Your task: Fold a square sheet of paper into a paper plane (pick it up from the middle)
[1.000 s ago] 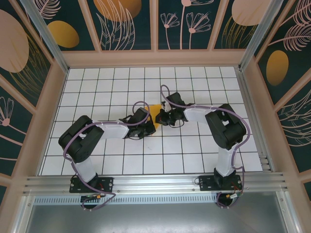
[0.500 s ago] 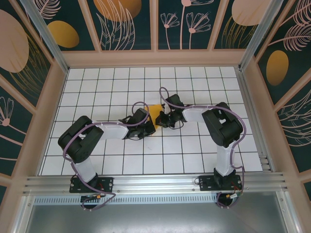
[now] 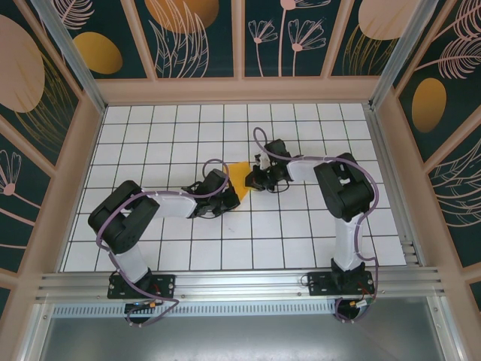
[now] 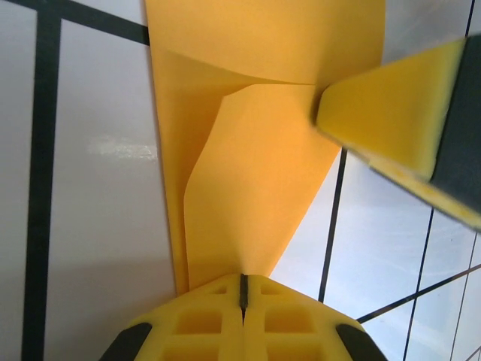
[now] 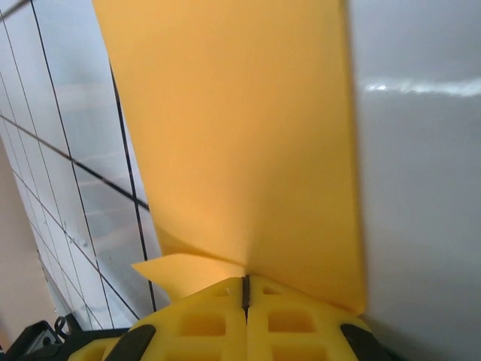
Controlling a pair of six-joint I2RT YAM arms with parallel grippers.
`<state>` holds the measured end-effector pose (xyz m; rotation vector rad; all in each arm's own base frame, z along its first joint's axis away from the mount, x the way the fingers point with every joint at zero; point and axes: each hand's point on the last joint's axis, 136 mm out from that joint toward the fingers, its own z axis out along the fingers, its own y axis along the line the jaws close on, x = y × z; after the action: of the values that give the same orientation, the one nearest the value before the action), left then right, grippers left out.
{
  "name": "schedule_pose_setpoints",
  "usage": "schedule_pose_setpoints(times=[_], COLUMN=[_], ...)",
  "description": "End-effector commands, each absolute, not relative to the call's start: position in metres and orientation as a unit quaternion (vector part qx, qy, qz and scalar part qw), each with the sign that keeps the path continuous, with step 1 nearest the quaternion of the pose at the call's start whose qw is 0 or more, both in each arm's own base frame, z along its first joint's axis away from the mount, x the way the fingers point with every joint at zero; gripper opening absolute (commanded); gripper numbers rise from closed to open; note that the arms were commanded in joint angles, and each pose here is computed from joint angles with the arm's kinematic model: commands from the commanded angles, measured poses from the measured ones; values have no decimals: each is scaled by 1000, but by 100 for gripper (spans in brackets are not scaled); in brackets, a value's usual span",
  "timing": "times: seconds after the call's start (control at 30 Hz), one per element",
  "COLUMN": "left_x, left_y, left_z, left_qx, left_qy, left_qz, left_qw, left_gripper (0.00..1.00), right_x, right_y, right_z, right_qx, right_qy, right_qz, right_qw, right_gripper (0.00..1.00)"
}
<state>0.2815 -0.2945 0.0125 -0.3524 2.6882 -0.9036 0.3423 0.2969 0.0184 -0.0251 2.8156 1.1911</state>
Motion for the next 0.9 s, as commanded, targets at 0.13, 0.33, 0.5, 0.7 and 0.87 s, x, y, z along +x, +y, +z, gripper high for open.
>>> schedule_pose_setpoints(times=[0.13, 0.33, 0.5, 0.7, 0.87], left_x=[243, 252, 275, 296, 301], left_y=[-259, -268, -290, -296, -290], left_z=[-29, -15, 28, 61, 59], left_qx=[-139, -126, -98, -100, -120], left_qy=[961, 957, 940, 924, 921], left_qz=[-231, -246, -299, -320, -313], left_qw=[68, 85, 130, 184, 200], left_gripper=[1, 4, 11, 17, 14], right_x=[383, 397, 383, 353, 332], right_y=[260, 258, 261, 275, 299], right_z=[2, 35, 62, 68, 58], right_qx=[15, 8, -9, -29, -45], right_qy=[940, 934, 926, 923, 921], right_qz=[331, 334, 346, 354, 368], right_qw=[83, 126, 151, 145, 120], right_gripper=[0, 0, 0, 1, 1])
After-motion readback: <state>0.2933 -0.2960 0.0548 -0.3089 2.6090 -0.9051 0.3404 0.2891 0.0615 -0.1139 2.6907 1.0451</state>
